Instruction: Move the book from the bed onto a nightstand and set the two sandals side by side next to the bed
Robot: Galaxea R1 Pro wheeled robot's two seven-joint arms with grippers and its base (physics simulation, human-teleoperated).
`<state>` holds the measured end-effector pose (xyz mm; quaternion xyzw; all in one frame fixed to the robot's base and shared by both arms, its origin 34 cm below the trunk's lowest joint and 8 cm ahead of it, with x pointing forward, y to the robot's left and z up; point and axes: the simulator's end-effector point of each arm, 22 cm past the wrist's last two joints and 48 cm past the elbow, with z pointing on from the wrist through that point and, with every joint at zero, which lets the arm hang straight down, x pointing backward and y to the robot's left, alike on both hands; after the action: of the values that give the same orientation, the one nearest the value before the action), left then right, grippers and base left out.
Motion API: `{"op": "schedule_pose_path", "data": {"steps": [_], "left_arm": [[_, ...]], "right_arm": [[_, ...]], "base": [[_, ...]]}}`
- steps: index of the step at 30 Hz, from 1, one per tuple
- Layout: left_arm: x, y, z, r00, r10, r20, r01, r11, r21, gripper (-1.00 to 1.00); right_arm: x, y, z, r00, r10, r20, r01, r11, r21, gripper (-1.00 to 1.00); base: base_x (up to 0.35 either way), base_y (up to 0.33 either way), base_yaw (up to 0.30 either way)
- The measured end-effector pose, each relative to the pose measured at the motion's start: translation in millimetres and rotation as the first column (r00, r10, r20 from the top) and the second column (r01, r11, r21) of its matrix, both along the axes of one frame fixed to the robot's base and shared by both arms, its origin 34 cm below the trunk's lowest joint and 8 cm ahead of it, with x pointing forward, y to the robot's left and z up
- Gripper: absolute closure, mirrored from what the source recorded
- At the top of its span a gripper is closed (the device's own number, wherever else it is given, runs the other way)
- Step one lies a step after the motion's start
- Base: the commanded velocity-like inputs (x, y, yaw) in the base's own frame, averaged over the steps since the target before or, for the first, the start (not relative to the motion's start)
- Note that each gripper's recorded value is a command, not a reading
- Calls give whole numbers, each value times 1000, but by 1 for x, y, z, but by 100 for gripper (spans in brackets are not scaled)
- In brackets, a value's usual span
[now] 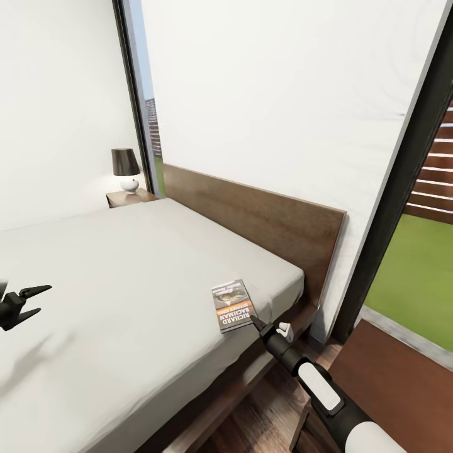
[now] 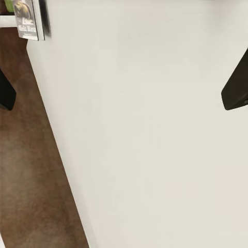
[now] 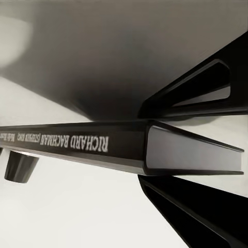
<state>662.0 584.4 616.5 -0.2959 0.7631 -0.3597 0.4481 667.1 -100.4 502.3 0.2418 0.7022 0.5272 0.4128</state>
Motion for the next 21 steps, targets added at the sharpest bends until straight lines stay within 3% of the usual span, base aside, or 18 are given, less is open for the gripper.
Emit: {"op": "schedule_pose_path", "data": {"steps": [21], "left_arm": [[2,0,7,1000,0,1,0,1000,-1,-100]], "right_arm": [[2,-1,7,1000,-1,-1,1,1000,0,100]], "base": [[0,0,0]]}}
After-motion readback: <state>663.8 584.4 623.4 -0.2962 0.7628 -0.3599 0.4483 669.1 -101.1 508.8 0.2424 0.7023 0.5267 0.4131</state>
